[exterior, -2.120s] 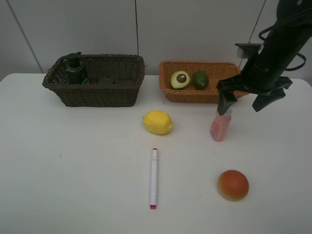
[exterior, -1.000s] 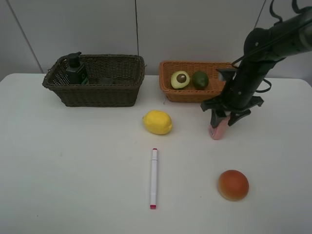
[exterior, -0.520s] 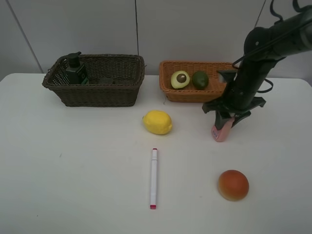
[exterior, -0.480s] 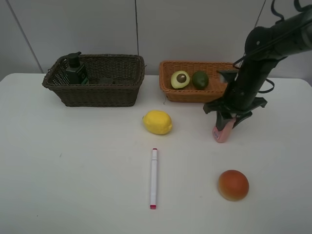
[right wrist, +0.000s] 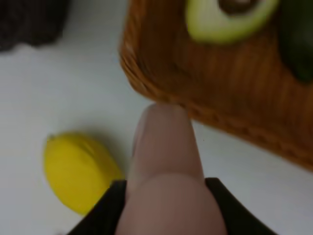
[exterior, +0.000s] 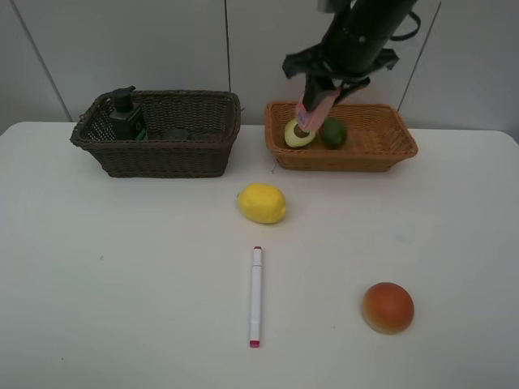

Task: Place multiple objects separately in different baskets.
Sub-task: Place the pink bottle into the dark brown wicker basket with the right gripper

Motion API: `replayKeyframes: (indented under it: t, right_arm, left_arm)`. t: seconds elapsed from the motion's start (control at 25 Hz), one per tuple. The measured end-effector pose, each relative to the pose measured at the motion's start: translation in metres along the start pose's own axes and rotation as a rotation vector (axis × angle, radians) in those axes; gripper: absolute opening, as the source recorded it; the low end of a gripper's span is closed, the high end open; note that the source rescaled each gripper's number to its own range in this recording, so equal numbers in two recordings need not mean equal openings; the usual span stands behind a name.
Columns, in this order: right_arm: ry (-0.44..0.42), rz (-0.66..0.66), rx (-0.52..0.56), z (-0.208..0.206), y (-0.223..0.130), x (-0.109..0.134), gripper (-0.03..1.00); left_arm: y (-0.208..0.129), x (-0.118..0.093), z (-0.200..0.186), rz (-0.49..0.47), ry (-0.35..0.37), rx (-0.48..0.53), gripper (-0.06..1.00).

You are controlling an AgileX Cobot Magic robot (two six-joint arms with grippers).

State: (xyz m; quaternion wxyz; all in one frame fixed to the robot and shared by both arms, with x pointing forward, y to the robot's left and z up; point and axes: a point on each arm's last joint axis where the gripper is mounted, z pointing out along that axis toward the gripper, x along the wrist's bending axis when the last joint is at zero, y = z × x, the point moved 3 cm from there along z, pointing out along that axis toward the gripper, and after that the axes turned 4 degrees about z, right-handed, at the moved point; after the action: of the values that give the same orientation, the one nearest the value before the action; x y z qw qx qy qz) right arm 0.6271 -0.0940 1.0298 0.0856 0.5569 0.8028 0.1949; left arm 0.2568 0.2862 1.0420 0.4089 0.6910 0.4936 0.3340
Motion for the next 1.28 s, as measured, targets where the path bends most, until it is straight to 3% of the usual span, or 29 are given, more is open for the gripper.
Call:
replayKeyframes:
  t: [0.28, 0.48, 0.64, 0.88, 0.96, 1.04, 1.12, 1.28]
  right_arm:
    - [0.153, -0.017, -0.106, 0.049, 0.067, 0.057, 0.22]
    - [0.238, -0.011, -0.158, 0.099, 0.085, 0.081, 0.22]
    - [0.269, -0.002, -0.193, 0.127, 0.088, 0.089, 0.22]
    - [0.235, -0.012, -0.197, 0.147, 0.086, 0.085, 0.23]
    - [0.217, -0.023, -0.21, 0.148, 0.087, 0.083, 0.35]
    - [0.187, -0.044, -0.219, 0.149, 0.087, 0.083, 0.6]
    - [0.164, -0.068, -0.223, 0.149, 0.086, 0.086, 0.78]
    - [0.146, -0.106, -0.225, 0.149, 0.083, 0.096, 0.89]
  left_arm:
    - [0.0, 0.0, 0.0, 0.0, 0.0, 0.0, 1.0]
    - [0.0, 0.0, 0.0, 0.0, 0.0, 0.0, 1.0]
    - [0.0, 0.0, 0.0, 0.0, 0.0, 0.0, 1.0]
    - [0.0, 0.0, 0.0, 0.0, 0.0, 0.0, 1.0]
    - [0.0, 0.0, 0.0, 0.0, 0.0, 0.0, 1.0]
    - [0.0, 0.0, 0.0, 0.0, 0.0, 0.0, 1.0]
    - [0.0, 0.0, 0.0, 0.0, 0.0, 0.0, 1.0]
    - [0.0, 0.0, 0.0, 0.0, 0.0, 0.0, 1.0]
